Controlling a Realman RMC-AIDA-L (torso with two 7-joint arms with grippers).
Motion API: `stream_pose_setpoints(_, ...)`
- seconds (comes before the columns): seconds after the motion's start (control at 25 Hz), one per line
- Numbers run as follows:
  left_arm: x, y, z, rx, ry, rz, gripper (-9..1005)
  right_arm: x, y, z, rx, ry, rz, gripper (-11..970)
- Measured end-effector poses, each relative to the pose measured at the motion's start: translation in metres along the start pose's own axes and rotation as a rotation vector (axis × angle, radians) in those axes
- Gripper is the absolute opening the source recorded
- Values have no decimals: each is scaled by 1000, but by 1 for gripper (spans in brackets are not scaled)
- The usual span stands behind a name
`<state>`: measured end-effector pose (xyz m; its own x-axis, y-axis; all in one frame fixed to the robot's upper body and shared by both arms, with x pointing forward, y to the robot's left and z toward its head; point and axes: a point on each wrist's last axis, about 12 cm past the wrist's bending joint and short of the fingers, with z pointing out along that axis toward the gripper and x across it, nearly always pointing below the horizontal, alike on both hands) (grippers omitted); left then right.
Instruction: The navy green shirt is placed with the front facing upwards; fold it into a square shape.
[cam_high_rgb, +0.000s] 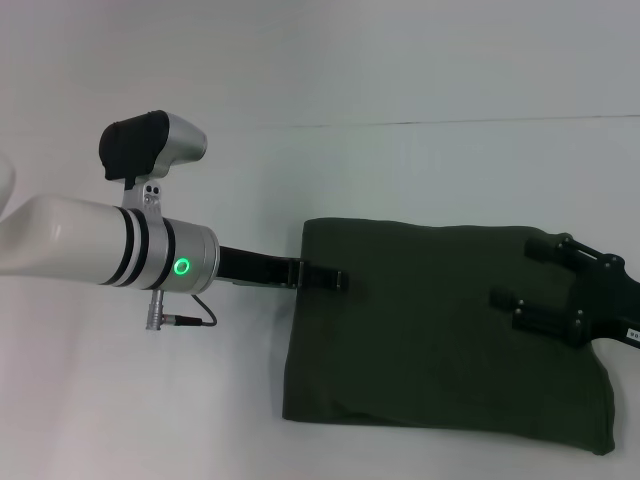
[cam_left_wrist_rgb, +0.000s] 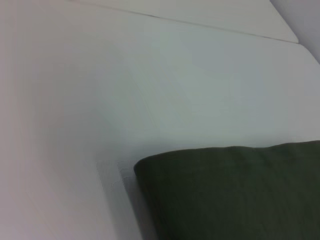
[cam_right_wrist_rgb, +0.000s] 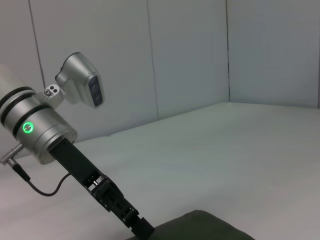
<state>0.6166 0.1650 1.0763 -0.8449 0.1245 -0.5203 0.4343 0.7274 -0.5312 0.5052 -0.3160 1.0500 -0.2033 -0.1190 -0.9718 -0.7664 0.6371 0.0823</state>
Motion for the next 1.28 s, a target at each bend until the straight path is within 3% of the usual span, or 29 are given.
stream_pose_setpoints(0.76,4,-17,14,20,50,73,732,-2,-2,0,6,1,-1,911)
stream_pose_setpoints(1.12,1,-17,12,24,30,74,500,-1,-1,0,8,-2,6,912)
stream_pose_setpoints(1.28,1,-17,12,30,25,81,337,-1,-1,0,9,-4,8,912)
